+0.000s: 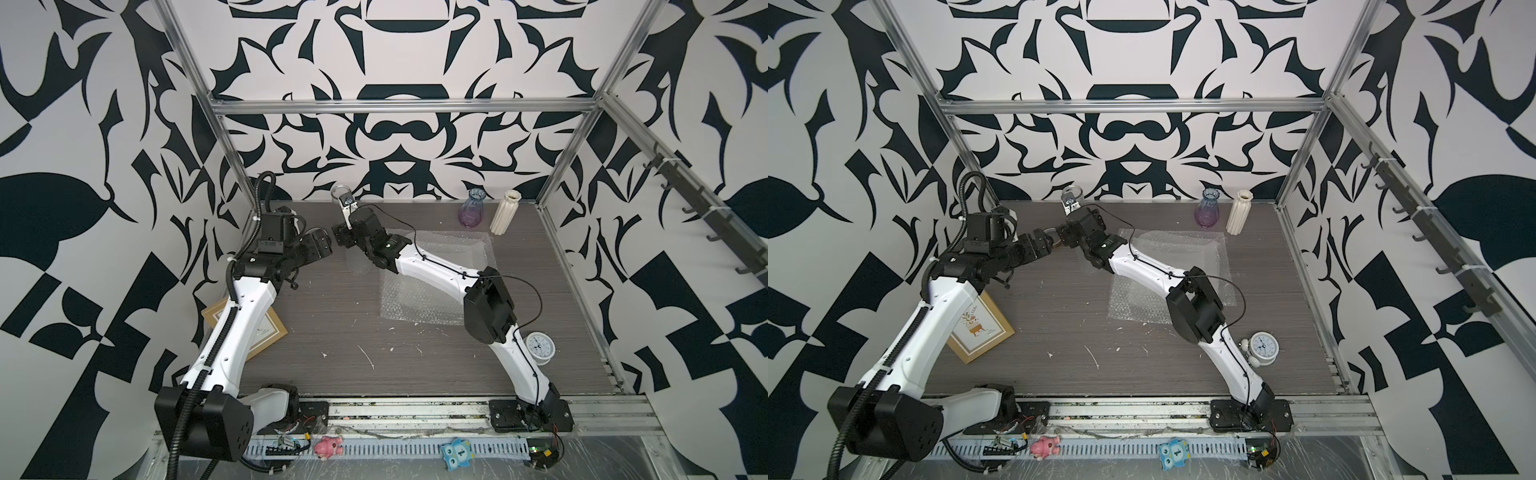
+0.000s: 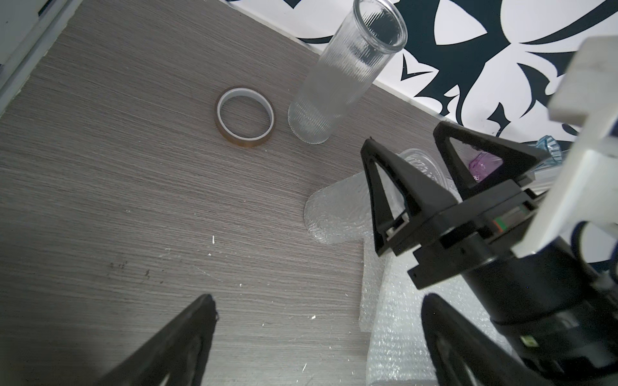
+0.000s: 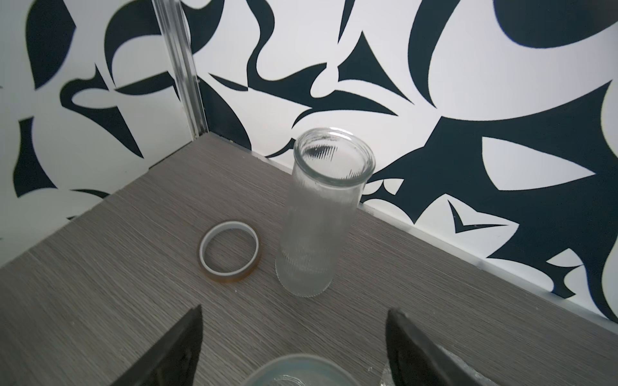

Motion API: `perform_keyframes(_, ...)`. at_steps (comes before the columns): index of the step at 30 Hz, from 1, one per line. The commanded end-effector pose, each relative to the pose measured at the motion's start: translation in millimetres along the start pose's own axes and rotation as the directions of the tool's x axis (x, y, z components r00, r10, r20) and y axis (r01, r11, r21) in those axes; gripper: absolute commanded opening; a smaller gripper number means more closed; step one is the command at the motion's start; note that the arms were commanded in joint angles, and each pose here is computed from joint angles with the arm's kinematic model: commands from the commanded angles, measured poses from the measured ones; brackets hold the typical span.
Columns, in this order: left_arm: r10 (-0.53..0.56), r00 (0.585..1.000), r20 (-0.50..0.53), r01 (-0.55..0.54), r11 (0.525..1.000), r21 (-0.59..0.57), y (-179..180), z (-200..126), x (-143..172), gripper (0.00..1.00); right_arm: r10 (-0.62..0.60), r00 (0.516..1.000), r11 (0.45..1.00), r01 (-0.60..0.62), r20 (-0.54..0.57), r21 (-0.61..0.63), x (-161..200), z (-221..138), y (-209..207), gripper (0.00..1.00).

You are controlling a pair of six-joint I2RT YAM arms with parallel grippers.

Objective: Unwrap the vase from the bubble wrap
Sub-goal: Place the vase at the center of the board.

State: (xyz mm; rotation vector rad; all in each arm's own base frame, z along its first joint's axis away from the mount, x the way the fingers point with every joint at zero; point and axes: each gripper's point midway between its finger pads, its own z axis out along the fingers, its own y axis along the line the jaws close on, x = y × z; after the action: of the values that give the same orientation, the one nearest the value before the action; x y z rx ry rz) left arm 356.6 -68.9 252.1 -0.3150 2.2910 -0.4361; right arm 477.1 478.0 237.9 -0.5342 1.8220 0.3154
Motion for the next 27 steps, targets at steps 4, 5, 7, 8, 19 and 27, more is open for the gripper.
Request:
perform_keyframes(4, 0.021, 1.0, 0.022, -0.021, 0.999, 0.028, -1, 1, 2, 0.99, 0.079, 0.974, 0.997, -0.078, 0.212, -0.015, -111, -59, -18, 0.93)
perform_keyframes(5, 0.024, 0.999, 0.024, -0.024, 0.999, 0.029, 0, 1, 3, 0.99, 0.082, 0.972, 0.997, -0.081, 0.22, -0.012, -117, -65, -21, 0.93)
perform_keyframes(7, 0.032, 0.999, 0.032, -0.033, 0.999, 0.031, -1, 1, 2, 0.99, 0.081, 0.97, 0.997, -0.082, 0.23, -0.008, -124, -79, -27, 0.94)
perform_keyframes(8, 0.037, 0.999, 0.035, -0.038, 0.999, 0.031, 0, 1, 2, 0.99, 0.078, 0.969, 0.997, -0.079, 0.233, -0.004, -127, -85, -30, 0.94)
perform_keyframes(19, 0.159, 0.98, 0.121, -0.157, 0.987, -0.028, 6, 0, 7, 0.99, 0.0, 0.975, 0.987, -0.036, 0.224, 0.157, -117, -204, -98, 0.97)
perform_keyframes(27, 0.231, 0.932, 0.281, -0.219, 0.973, -0.071, 16, -11, 11, 0.99, -0.012, 0.965, 0.944, -0.075, 0.261, 0.323, -44, -329, -185, 0.97)
